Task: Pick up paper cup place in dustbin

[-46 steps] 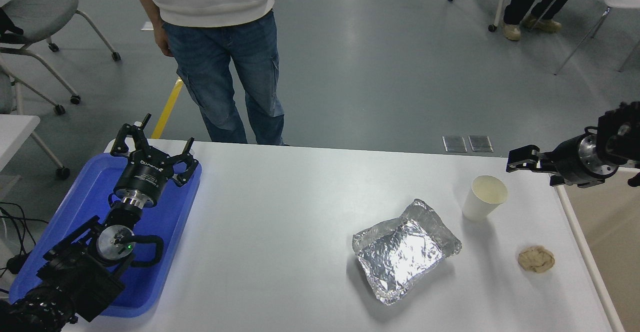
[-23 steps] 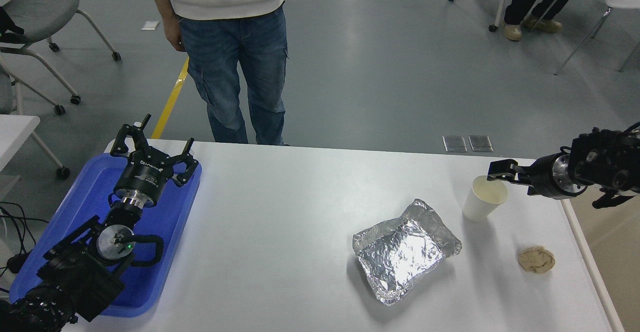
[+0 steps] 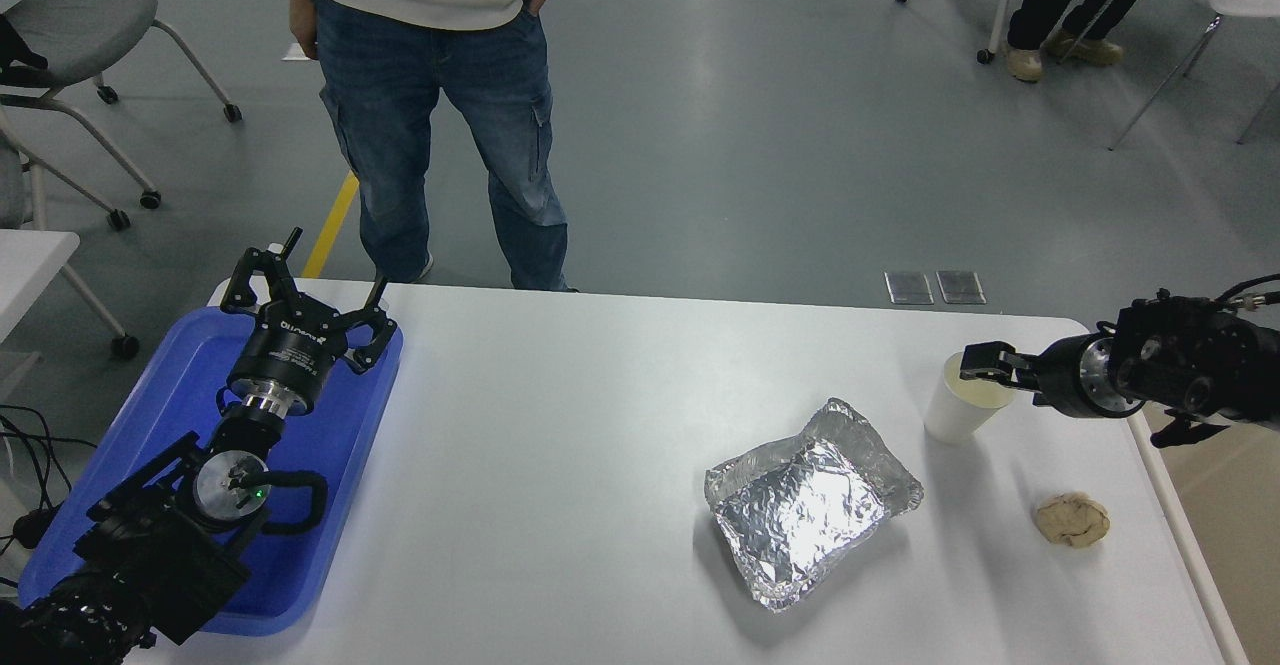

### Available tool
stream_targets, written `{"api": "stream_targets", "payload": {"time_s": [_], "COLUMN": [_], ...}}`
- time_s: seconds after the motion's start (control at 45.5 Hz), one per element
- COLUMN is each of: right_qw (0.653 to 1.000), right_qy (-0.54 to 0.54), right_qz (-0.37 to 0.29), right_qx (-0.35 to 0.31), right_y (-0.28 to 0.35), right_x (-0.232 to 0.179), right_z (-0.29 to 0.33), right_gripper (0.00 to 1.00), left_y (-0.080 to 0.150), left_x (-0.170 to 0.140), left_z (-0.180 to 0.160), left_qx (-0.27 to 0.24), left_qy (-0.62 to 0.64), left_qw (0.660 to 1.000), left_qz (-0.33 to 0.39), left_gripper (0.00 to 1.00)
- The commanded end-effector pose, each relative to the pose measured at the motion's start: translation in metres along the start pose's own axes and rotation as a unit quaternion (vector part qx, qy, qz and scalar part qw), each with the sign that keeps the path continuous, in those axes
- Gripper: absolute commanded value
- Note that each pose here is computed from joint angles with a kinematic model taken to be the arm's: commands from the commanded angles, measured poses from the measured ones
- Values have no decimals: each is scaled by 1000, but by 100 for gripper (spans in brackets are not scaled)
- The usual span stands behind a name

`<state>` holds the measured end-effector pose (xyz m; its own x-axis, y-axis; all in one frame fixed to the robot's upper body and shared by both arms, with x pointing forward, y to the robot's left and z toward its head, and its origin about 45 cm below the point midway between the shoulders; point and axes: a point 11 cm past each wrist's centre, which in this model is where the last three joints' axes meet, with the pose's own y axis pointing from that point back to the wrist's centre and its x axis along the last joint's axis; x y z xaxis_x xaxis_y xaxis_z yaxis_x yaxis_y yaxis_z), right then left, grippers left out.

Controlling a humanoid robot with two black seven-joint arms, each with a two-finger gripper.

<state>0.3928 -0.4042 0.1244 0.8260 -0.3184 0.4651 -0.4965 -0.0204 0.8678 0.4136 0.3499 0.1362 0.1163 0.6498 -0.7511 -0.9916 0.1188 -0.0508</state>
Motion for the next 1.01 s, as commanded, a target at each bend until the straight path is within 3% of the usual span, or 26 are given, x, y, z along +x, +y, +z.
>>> {"api": "stream_targets", "payload": {"time_s": [0.0,0.33,0.659,0.989], "right_qw": [1000,1000,1000,1000], "right_qy": [8,8,10,1], "right_qz": [-3,-8,-3,13], "right_qx": [-5,3,15,13], "right_y": [-3,-4,0,53], "right_x": [-6,-9,-1,58], "right_z": [5,2,-2,3], "right_gripper": [34,1,0,0], "left_y": [0,0,0,0], "left_x": [0,0,0,0], "left_z": [0,0,0,0], "left_qx": [0,0,0,0], "left_qy": [0,0,0,0], "left_qw": [1000,1000,1000,1000], "left_qz": [0,0,0,0], "left_gripper": [100,100,100,100]}}
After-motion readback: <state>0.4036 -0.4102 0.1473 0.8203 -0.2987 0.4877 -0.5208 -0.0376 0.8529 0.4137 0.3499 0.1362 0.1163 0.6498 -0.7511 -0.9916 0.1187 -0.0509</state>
